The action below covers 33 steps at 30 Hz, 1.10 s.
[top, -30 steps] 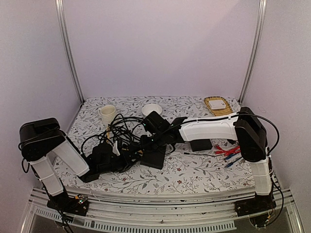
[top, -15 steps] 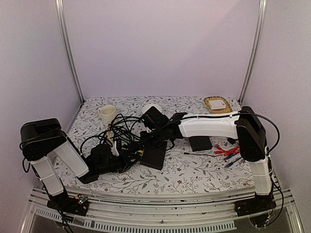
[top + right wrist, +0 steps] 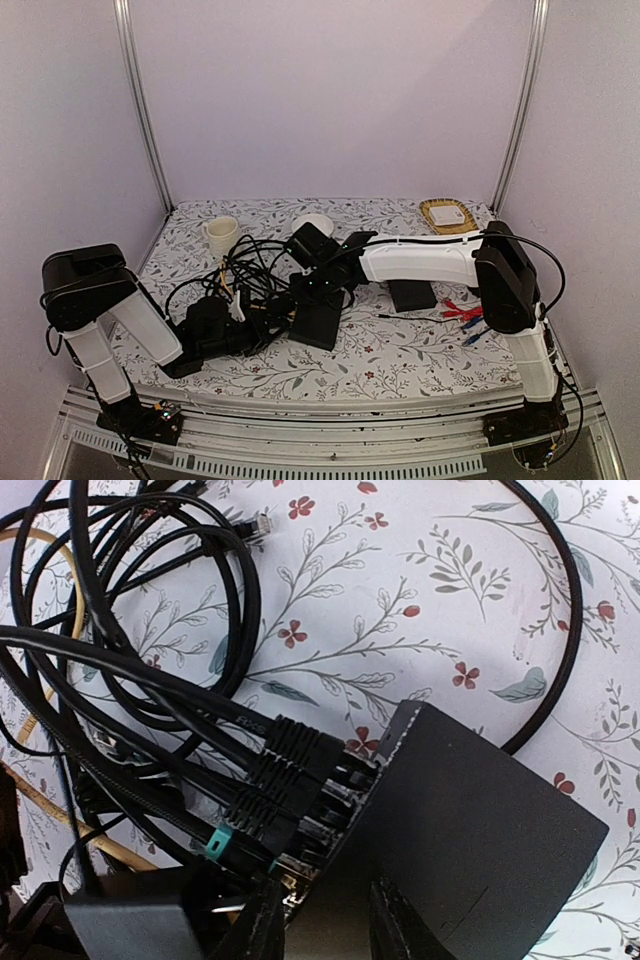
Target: Pull the plug from the switch port
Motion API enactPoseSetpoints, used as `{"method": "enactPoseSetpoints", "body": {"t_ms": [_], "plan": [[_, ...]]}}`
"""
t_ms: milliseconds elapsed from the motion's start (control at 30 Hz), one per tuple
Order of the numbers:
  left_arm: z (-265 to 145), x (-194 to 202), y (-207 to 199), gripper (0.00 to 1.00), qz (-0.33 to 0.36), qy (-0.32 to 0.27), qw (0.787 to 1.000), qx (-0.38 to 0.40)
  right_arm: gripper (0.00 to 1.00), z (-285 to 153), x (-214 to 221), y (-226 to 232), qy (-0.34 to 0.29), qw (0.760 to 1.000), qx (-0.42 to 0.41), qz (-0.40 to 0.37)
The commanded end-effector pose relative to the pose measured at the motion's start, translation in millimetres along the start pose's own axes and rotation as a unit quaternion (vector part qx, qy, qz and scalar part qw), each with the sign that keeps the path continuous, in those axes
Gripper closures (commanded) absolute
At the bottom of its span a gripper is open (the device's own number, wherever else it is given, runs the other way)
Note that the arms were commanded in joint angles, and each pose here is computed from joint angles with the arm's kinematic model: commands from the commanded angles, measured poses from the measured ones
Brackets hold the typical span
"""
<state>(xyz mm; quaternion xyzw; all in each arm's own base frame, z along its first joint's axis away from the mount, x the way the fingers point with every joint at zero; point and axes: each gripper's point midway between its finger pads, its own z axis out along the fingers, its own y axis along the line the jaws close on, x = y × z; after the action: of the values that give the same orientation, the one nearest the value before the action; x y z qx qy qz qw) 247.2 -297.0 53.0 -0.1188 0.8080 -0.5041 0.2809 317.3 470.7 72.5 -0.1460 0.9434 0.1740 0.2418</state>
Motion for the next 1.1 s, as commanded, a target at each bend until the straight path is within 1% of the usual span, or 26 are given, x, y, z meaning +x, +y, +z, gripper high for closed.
{"method": "enactPoseSetpoints", "body": {"t_ms": [0, 267, 600, 833, 1067], "plan": [[-3.8, -6.4, -6.8, 1.0, 0.02, -0.007, 1.0, 0.013, 0.68, 6.2, 1.7, -16.8, 0.004, 0.999, 0.042, -0.021], [-4.5, -7.9, -7.5, 1.0, 0.025, -0.007, 1.0, 0.013, 0.68, 9.6, 4.0, -21.0, 0.007, 0.998, 0.053, -0.03], [-2.0, -6.2, -8.4, 1.0, 0.03, -0.002, 0.999, 0.016, 0.67, 18.0, 11.6, -8.8, 0.025, 0.999, 0.025, -0.039], [0.7, -6.1, -8.9, 1.0, 0.035, 0.002, 0.999, 0.017, 0.63, 21.6, 14.2, -4.3, 0.034, 0.998, 0.015, -0.044], [2.1, -7.5, -11.3, 1.0, 0.04, 0.002, 0.999, 0.023, 0.61, 26.0, 25.1, -6.3, 0.056, 0.997, 0.014, -0.049]]}}
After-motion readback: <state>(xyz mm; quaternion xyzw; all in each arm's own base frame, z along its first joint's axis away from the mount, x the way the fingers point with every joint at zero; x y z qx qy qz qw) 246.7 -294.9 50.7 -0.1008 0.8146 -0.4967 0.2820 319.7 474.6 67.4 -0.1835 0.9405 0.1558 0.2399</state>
